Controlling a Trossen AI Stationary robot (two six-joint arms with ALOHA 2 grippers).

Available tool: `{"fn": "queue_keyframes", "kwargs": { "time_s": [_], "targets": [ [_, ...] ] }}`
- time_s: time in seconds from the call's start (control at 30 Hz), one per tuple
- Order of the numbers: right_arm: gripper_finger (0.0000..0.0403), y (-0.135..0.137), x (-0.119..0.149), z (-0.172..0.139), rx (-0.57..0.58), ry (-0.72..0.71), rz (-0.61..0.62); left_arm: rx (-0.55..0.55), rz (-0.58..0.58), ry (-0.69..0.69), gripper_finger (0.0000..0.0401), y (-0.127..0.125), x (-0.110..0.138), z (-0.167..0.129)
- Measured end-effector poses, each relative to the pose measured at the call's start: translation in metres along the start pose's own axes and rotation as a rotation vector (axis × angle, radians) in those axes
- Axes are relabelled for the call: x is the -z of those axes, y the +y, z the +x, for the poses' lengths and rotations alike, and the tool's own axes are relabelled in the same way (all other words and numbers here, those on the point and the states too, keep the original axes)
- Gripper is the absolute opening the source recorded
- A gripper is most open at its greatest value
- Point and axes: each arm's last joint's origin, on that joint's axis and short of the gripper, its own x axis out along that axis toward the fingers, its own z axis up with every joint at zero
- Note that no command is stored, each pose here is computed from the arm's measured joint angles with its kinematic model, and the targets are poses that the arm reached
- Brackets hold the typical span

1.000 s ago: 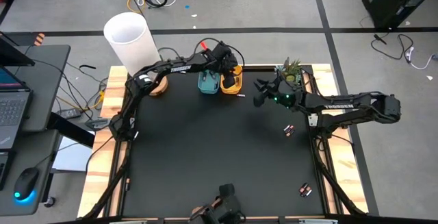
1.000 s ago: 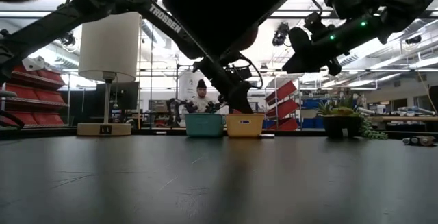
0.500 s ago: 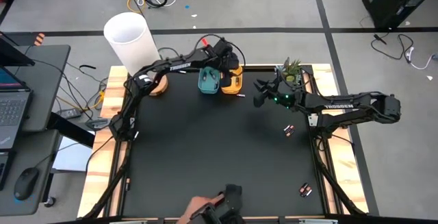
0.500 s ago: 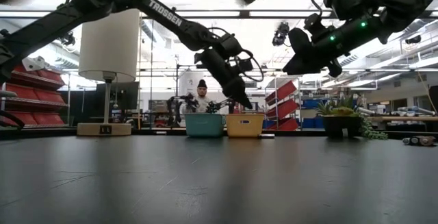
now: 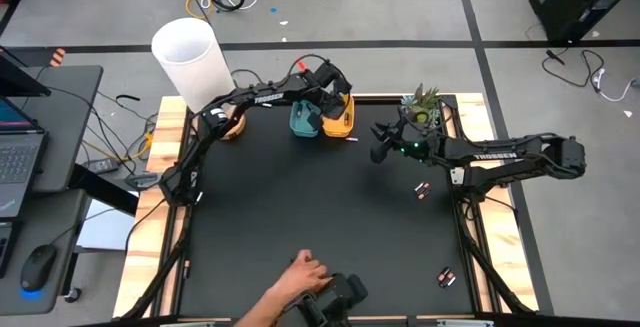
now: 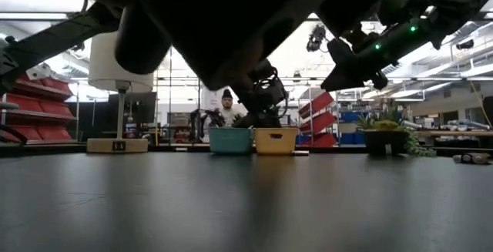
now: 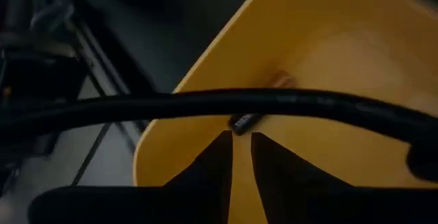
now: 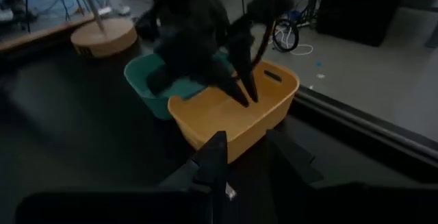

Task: Sort batteries
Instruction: Put the gold black battery into the blue bin

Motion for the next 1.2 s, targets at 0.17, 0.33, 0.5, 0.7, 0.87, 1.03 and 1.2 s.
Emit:
{"fn": "queue_keyframes", "kwargs": {
  "time_s": [0.17,0.33,0.5,0.7,0.87,1.03,1.2],
  "targets": [
    [0.0087,0.000,0.001,0.000,0.002,0.014,-0.015,0.018,0.081,-0.011,0.0068,-0.002,0.000,0.002],
    [0.0087,0.000,0.001,0.000,0.002,0.013,-0.021,0.021,0.123,0.012,0.0060,-0.003,-0.003,0.004],
    [0.0087,0.000,0.001,0.000,0.003,0.012,-0.021,0.048,0.062,0.122,0.0035,-0.006,-0.001,0.003],
    [0.0087,-0.001,0.001,0.000,0.005,0.011,-0.020,0.191,0.014,0.276,0.0008,-0.021,0.007,-0.001],
    [0.0087,-0.003,0.001,0.001,0.014,0.010,-0.016,0.277,-0.025,0.322,0.0013,-0.029,0.009,-0.003],
    [0.0087,-0.003,0.001,0.001,0.014,0.010,-0.016,0.285,-0.068,0.363,0.0014,-0.031,0.009,-0.005],
    [0.0087,-0.003,0.001,0.001,0.014,0.010,-0.016,0.259,-0.062,0.361,0.0014,-0.028,0.010,-0.004]
  ]
}}
